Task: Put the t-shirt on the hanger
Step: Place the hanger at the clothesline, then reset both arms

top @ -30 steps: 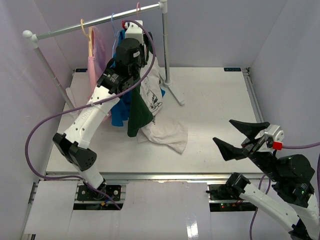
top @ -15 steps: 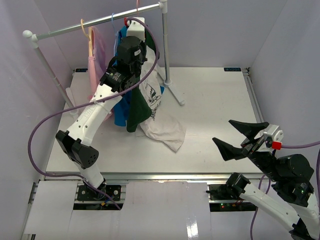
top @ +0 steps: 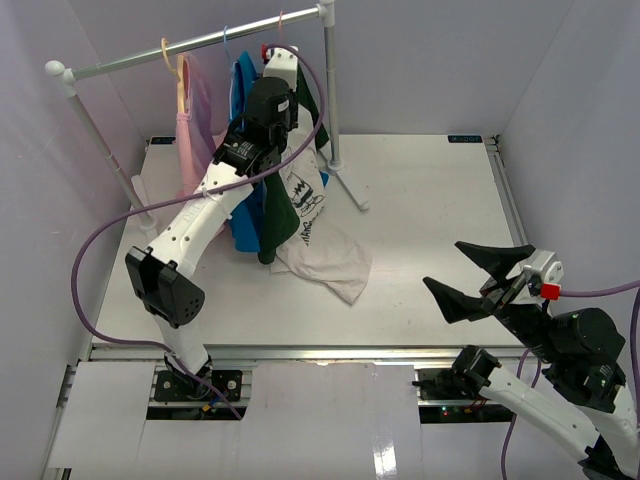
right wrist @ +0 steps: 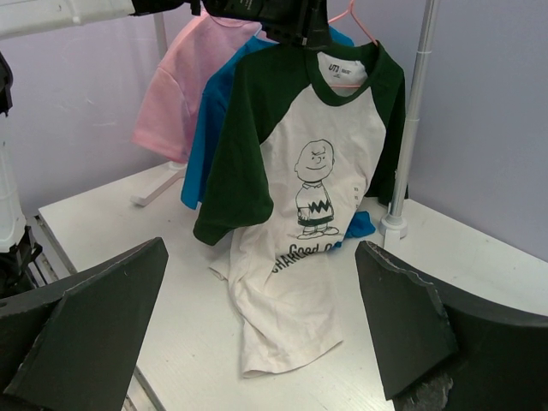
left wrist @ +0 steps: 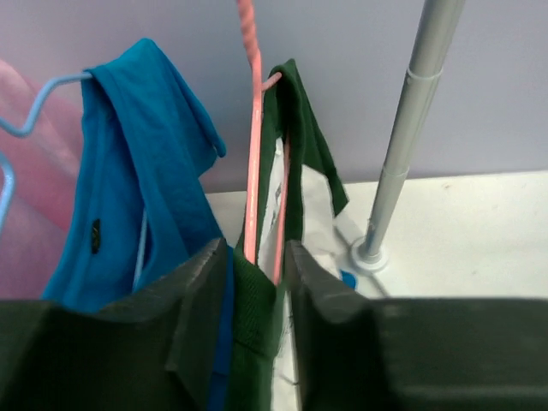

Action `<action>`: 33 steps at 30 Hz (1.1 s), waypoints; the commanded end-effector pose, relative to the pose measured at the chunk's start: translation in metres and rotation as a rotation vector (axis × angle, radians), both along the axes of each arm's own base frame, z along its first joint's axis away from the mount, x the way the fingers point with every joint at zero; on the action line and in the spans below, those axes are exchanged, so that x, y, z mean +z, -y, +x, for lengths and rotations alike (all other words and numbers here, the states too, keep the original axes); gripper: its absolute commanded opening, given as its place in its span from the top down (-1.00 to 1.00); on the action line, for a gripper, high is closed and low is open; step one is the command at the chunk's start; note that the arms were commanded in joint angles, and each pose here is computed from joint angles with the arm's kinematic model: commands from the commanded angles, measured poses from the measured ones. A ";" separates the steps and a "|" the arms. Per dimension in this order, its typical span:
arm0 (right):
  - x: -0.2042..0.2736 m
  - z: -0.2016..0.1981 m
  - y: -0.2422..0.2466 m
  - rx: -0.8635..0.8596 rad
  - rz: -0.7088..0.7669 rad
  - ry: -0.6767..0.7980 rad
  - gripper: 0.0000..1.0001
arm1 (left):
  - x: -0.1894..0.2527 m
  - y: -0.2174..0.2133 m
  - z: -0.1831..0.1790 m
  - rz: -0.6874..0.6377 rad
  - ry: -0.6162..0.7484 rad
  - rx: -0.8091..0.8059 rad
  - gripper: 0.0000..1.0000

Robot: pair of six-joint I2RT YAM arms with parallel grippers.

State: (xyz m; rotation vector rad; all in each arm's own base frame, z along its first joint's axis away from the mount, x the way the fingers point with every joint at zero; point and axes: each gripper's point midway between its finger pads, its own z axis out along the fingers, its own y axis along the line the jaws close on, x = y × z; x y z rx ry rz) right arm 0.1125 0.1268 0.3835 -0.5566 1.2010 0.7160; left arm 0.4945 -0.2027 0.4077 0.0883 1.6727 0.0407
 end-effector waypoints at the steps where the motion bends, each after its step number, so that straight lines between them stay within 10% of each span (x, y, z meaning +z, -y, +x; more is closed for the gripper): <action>1: 0.009 0.000 0.005 -0.017 0.033 0.022 -0.95 | 0.070 -0.001 -0.045 -0.084 0.140 -0.152 -0.76; 10: -0.026 0.029 -0.011 -0.091 -0.017 -0.141 -0.80 | 0.090 0.010 -0.155 -0.261 0.144 -0.504 -0.96; 18: -0.050 0.062 -0.007 -0.274 0.007 -0.316 -0.80 | -0.021 0.092 -0.213 -0.334 -0.172 -0.884 -0.96; 33: -0.133 0.087 -0.030 -0.361 -0.104 -0.494 -0.80 | -0.156 0.120 -0.269 -0.362 -0.215 -0.898 -0.96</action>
